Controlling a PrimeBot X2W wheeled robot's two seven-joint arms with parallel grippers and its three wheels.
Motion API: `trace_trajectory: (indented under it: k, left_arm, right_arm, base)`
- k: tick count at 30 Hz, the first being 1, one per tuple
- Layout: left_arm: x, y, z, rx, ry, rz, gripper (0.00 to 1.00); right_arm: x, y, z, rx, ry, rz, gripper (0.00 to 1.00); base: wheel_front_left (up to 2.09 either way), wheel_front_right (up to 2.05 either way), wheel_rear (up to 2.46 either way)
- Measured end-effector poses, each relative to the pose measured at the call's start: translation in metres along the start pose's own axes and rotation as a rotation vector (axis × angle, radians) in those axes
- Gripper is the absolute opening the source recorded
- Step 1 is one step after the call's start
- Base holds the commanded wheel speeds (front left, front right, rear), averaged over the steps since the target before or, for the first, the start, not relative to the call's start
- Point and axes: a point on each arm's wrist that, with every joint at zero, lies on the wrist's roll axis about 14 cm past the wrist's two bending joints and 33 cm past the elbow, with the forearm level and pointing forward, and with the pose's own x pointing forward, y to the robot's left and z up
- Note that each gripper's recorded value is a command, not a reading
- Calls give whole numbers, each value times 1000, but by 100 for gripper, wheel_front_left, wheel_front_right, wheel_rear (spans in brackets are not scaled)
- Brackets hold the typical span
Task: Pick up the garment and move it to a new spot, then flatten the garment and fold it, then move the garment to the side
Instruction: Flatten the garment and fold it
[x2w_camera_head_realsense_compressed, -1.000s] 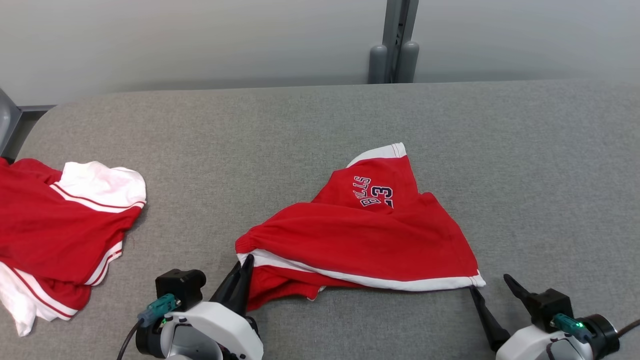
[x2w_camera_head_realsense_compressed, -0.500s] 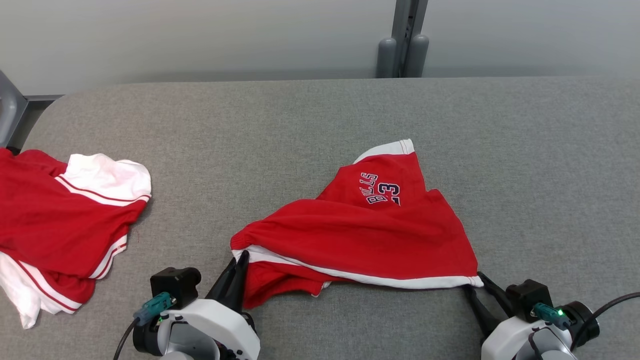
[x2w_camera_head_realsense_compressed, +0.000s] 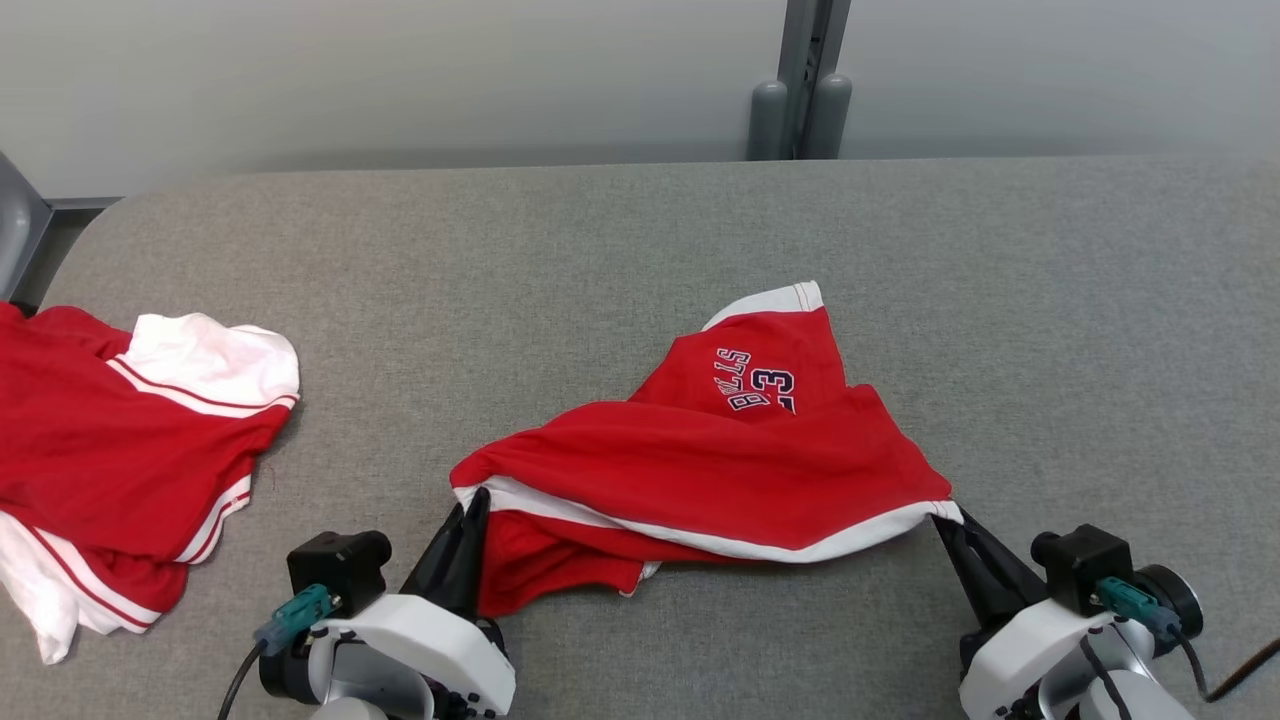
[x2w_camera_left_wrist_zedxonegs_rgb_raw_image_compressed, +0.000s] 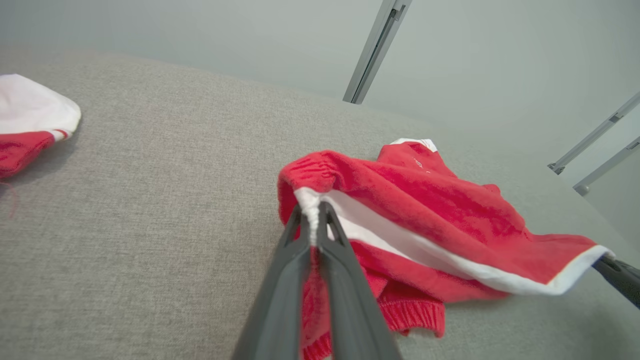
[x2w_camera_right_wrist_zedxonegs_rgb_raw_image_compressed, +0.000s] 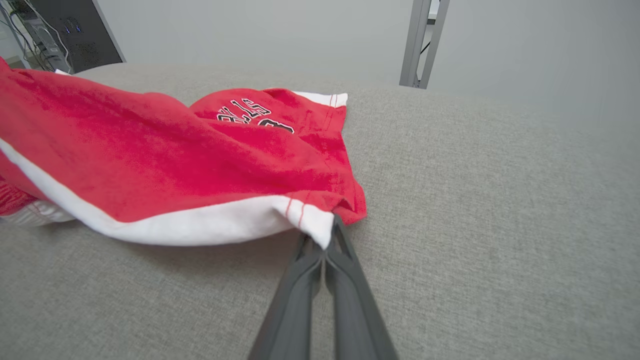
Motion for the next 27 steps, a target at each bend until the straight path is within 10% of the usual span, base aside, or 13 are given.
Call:
trace_trajectory:
  k: [16, 27]
  left_arm:
    - [-1, -70, 129, -151, -396, -264, 0]
    - [-16, -147, 229, 9, -532, -541, 0]
  right_arm:
    - [-34, -34, 145, 17, -433, -50, 0]
    - [-82, -42, 253, -56, -669, -39, 0]
  base:
    - [0, 0, 0]
    - [0, 0, 0]
